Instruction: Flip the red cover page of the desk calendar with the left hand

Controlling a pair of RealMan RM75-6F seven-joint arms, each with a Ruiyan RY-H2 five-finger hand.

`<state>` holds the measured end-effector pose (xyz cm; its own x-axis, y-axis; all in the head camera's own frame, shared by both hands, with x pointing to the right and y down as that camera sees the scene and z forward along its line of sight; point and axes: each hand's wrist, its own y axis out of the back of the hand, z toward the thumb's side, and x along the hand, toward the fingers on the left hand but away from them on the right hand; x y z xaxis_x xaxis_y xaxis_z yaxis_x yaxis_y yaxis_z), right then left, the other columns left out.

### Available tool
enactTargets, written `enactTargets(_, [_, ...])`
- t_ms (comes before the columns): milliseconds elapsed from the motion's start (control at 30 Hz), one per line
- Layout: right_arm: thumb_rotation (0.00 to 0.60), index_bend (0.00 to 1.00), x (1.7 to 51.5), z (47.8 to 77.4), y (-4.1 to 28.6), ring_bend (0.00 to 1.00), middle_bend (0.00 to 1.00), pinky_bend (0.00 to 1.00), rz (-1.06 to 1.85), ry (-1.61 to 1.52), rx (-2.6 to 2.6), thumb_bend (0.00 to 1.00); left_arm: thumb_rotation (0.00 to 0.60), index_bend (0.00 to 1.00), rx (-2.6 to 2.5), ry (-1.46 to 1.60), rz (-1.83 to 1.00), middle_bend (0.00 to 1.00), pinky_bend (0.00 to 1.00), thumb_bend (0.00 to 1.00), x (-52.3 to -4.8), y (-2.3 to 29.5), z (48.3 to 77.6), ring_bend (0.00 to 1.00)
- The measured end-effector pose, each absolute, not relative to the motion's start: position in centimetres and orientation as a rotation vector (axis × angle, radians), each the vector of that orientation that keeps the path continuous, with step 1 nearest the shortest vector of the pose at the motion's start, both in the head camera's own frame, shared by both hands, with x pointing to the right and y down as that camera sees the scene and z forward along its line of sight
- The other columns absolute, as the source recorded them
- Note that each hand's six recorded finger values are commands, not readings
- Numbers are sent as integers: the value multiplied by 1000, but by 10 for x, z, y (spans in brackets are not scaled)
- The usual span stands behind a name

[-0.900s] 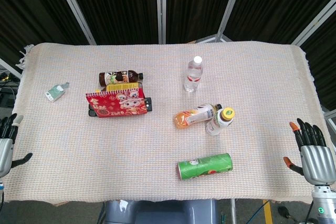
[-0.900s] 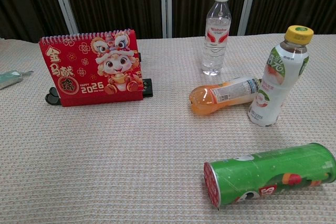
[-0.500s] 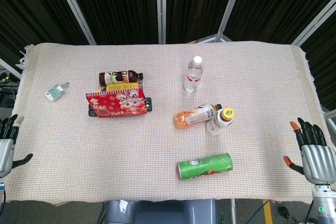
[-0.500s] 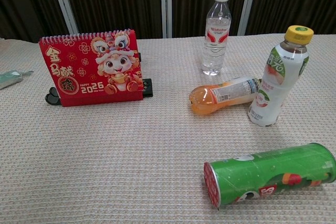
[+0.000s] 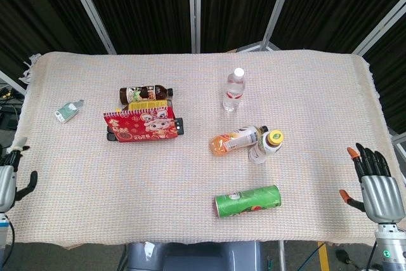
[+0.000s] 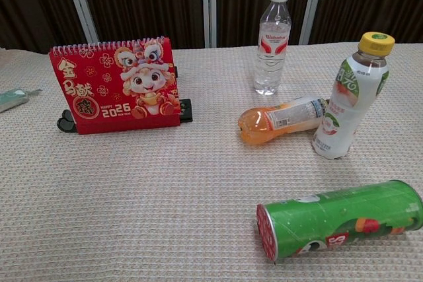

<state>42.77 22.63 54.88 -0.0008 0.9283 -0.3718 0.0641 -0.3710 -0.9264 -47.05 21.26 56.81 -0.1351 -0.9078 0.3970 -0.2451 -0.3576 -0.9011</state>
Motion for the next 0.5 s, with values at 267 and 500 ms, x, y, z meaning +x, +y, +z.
enactTargets(267, [600, 23, 425, 547, 228, 0, 0, 0, 1453, -1062, -1559, 122, 600, 0, -1949, 1533, -1617, 630, 580, 879, -442, 211, 610, 681])
enactTargets(500, [600, 27, 426, 545, 228, 0, 0, 0, 1448, -1067, -1564, 122, 600, 0, -2348, 1633, -1743, 630, 584, 910, -402, 206, 649, 683])
